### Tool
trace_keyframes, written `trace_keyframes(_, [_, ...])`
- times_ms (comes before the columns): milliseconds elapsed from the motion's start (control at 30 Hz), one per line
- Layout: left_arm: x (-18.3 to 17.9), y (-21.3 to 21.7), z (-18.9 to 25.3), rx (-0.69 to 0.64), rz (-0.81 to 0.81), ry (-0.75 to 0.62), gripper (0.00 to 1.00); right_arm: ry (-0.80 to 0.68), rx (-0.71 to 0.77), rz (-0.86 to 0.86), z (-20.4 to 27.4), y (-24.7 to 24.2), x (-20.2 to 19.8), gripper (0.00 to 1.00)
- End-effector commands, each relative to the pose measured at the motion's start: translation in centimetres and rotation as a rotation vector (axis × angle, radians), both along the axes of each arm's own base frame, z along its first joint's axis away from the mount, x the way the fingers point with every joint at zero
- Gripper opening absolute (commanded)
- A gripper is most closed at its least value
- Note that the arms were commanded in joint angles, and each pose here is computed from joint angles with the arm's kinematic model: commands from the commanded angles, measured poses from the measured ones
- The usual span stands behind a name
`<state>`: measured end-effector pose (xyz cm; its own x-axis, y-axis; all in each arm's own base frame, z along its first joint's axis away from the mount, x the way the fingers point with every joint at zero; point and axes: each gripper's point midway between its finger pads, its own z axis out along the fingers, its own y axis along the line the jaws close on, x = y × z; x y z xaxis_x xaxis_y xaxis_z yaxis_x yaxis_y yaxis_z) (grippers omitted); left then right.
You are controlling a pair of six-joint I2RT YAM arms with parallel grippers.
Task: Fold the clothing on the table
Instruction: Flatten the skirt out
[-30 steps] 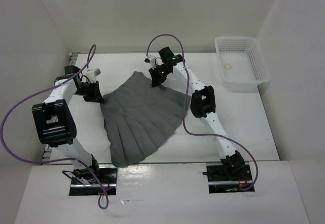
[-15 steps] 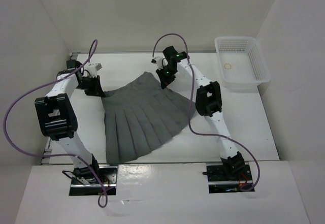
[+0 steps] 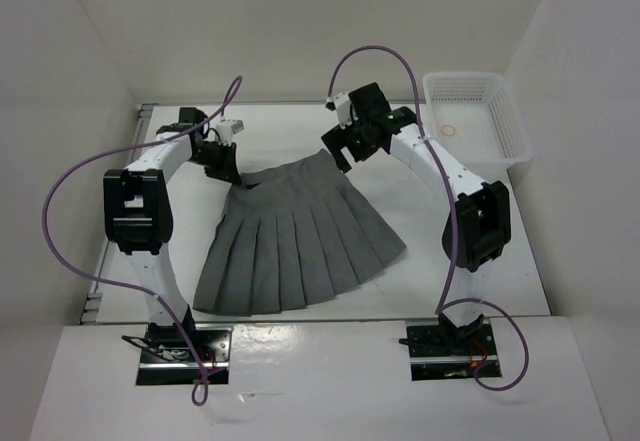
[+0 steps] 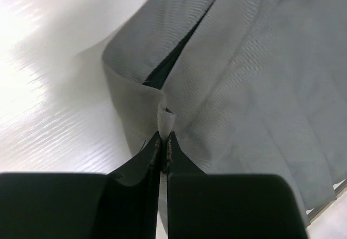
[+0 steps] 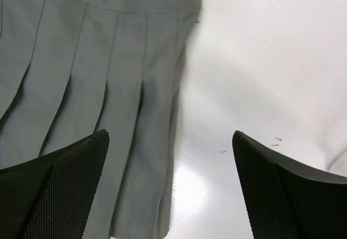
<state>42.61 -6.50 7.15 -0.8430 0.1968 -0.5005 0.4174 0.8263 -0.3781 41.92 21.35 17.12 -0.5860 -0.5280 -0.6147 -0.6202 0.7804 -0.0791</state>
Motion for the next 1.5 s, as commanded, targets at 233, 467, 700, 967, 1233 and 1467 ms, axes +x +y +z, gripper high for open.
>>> trace_keyframes(233, [0.9, 0.0, 1.1, 0.034, -0.015, -0.059, 0.06, -0.096, 0.058, 0.000, -0.2, 3.4, 6.1, 0.99])
trace_keyframes(467, [-0.7, 0.4, 1.0, 0.061, -0.003, -0.052, 0.06, -0.008, 0.118, 0.087, -5.3, 6.8, 10.1, 0.99])
trace_keyframes(700, [-1.9, 0.7, 1.1, 0.080, 0.005, -0.058, 0.06, 0.049, 0.145, 0.130, -8.1, 6.9, 11.3, 0.96])
trace_keyframes(967, [-2.1, 1.0, 0.6, 0.098, 0.012, -0.048, 0.06, 0.064, 0.147, 0.126, -9.2, 5.1, 12.6, 0.94])
trace_keyframes(1233, [-1.6, 1.0, 0.7, 0.098, 0.012, -0.045, 0.06, 0.158, 0.146, 0.170, -12.8, 5.9, 11.3, 0.91])
trace_keyframes(1467, [-1.9, 1.0, 0.3, 0.098, 0.011, -0.034, 0.06, 0.191, 0.142, 0.211, -14.1, 7.0, 10.3, 0.80])
